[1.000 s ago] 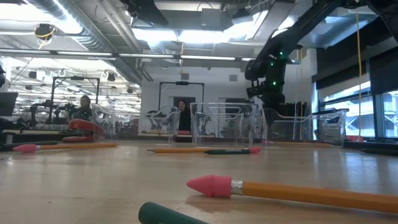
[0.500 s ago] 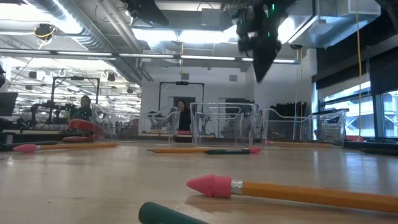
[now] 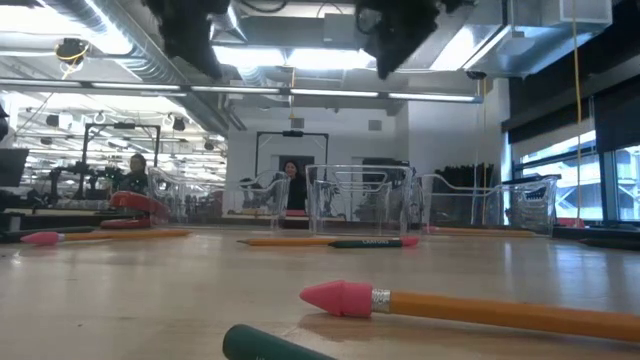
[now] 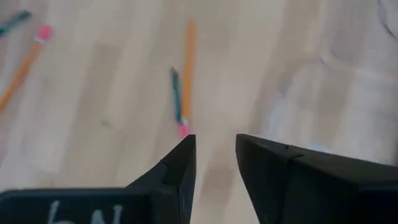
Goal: Sort crayons/erasers/pens/pencils in bins
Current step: Put the green crayon into the middle transparent bin
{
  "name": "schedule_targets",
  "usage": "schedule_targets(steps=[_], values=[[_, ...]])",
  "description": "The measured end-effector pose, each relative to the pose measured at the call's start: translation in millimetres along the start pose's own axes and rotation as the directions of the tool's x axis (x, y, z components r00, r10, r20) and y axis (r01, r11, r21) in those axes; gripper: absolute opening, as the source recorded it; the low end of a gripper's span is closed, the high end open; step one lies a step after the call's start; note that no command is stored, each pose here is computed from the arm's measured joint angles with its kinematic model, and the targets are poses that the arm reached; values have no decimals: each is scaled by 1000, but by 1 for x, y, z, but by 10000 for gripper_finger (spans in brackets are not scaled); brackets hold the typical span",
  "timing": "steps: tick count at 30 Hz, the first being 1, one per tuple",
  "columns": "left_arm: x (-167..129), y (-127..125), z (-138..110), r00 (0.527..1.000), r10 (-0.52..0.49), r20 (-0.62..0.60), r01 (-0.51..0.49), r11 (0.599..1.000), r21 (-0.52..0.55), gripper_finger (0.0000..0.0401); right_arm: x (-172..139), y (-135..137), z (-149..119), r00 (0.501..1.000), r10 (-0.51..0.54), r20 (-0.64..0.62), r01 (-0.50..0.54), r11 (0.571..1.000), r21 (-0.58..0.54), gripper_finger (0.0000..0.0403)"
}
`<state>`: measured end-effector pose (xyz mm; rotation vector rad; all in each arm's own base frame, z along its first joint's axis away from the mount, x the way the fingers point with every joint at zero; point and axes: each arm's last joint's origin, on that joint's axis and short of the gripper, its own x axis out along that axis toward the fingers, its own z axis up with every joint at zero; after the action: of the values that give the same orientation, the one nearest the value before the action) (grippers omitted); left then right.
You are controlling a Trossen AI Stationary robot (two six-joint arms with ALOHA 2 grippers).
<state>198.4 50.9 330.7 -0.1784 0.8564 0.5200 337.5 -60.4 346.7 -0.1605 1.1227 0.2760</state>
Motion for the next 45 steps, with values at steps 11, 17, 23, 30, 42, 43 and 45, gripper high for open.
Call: schedule_targets(steps=[11, 17, 23, 30, 42, 43, 45], values=[[-3, -14, -5, 991, -125, -42, 126, 992, 24, 0, 60, 22, 4, 997, 15, 78, -7, 995, -101, 117], [-4, -16, -10, 989, -124, -82, 128, 991, 42, 0, 95, 31, -8, 997, 29, 72, -20, 992, -122, 117], [-5, -17, -17, 982, -111, -155, 110, 994, -13, 0, 118, 44, -16, 995, 43, 89, -29, 987, -161, 117], [-9, -23, -25, 971, -116, -207, 115, 993, -14, 0, 136, 57, -21, 990, 49, 133, -24, 983, -183, 117], [-12, -31, -27, 968, -139, -208, 140, 990, -7, 0, 150, 66, -30, 990, 49, 130, -35, 994, -108, 117], [-12, -32, -27, 968, -140, -207, 142, 990, -6, 0, 154, 67, -32, 989, 48, 139, -32, 993, -112, 117], [-12, -33, -28, 968, -142, -207, 145, 989, -3, 0, 160, 69, -35, 985, 43, 168, -23, 993, -116, 117]])
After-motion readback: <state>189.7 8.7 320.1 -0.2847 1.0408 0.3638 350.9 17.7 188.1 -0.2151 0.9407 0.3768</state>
